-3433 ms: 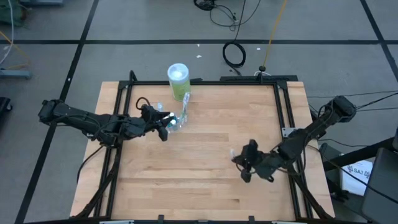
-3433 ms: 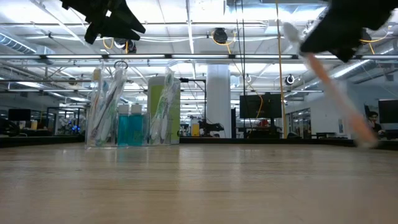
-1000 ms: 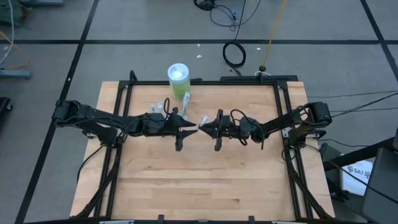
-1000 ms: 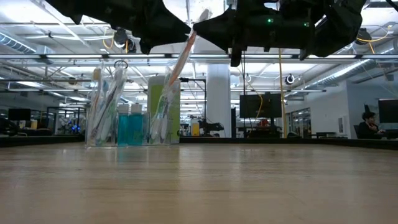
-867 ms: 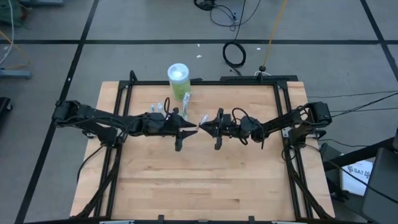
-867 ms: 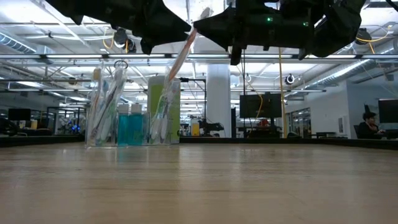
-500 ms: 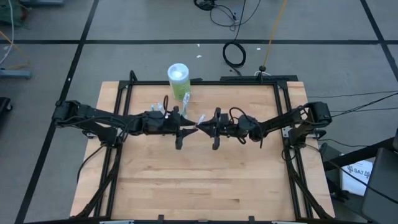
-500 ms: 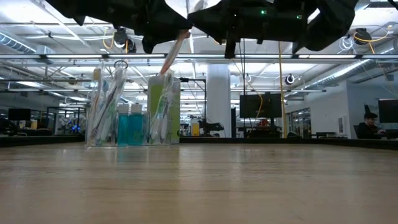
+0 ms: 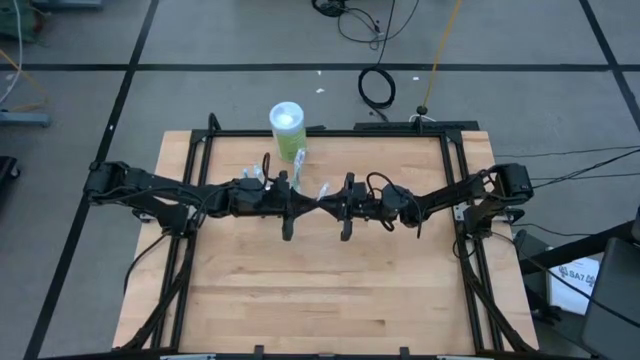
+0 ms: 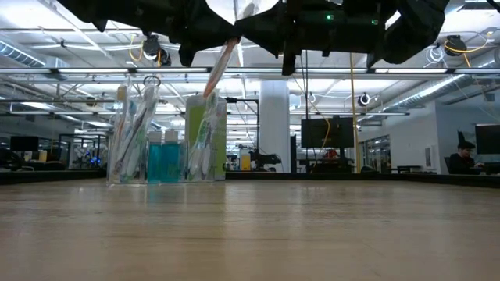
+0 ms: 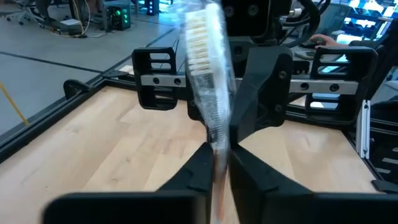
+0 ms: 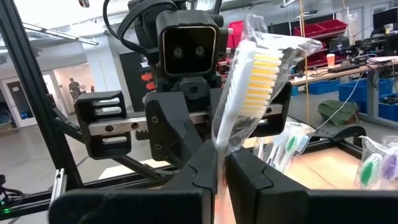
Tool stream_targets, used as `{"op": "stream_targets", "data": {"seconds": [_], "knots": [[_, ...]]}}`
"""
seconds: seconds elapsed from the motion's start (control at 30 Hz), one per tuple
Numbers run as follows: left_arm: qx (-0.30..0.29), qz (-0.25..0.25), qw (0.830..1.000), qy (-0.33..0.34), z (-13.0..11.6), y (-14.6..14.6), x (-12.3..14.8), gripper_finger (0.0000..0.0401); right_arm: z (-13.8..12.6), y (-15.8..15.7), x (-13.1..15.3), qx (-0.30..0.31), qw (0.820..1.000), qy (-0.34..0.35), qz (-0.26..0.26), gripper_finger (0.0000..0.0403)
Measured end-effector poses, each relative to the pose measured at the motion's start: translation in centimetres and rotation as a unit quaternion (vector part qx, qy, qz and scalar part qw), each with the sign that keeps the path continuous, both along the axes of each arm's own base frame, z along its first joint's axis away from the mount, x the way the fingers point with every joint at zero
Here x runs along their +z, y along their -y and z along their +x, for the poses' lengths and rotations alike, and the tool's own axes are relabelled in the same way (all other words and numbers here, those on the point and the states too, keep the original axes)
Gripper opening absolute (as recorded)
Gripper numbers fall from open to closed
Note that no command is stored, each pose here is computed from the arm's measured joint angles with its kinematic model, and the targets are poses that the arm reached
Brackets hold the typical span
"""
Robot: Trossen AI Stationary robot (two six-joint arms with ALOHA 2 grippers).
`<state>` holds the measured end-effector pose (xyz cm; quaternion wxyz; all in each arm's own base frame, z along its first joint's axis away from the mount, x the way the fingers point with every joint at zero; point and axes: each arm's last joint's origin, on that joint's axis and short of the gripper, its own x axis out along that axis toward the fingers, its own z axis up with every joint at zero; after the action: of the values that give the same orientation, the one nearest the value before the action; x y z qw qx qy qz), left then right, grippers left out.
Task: Pick & Place toothbrushing station
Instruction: Put the orange toothbrush into the transparent organizer
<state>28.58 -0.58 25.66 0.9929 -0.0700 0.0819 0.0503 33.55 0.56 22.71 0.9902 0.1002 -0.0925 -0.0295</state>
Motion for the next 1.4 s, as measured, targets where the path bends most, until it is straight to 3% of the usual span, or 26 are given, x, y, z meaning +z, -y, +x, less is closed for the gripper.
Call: {"op": "stream_targets", "data": {"seconds": [0.1, 0.27, 0.5, 0.6, 0.7, 0.83, 1.0, 1.2, 1.4], "knots": [[0.000, -0.004, 1.000, 0.000, 0.0, 0.0, 0.0, 0.0014, 0.0, 0.0, 0.0, 0.000, 1.000, 0.000, 0.001, 0.0013], [0.002, -0.021, 1.000, 0.002, 0.0, 0.0, 0.0, 0.0041, 0.0, 0.0, 0.0, -0.002, 1.000, -0.002, -0.013, 0.0024], [0.005, -0.023, 1.000, 0.002, 0.0, 0.0, 0.0, 0.0011, -0.2, 0.1, 0.3, -0.006, 1.000, -0.004, -0.022, 0.0091], [0.016, -0.022, 1.000, -0.004, -0.2, -0.1, 0.0, 0.0016, -0.5, 0.1, 0.5, -0.008, 0.999, -0.022, -0.033, 0.0121], [0.042, -0.017, 0.999, -0.017, -0.8, -0.2, 0.2, 0.0026, -1.1, 0.2, 1.0, -0.013, 0.998, -0.044, -0.048, 0.0145], [0.113, 0.000, 0.993, -0.018, -1.8, -0.3, 1.0, 0.0026, -2.2, 0.6, 1.5, -0.065, 0.989, -0.113, -0.073, 0.0167], [0.231, 0.041, 0.972, 0.004, -2.7, 0.1, 2.0, 0.0009, -3.0, 0.9, 1.6, -0.116, 0.976, -0.161, -0.087, 0.0177], [0.386, 0.049, 0.921, 0.006, -2.7, -0.1, 1.3, 0.0020, -3.1, 0.9, 1.4, -0.123, 0.973, -0.175, -0.091, 0.0174], [0.448, 0.050, 0.892, -0.003, -1.2, -0.5, -1.0, 0.0020, -3.1, 0.9, 1.4, -0.123, 0.970, -0.179, -0.108, 0.0178]]}}
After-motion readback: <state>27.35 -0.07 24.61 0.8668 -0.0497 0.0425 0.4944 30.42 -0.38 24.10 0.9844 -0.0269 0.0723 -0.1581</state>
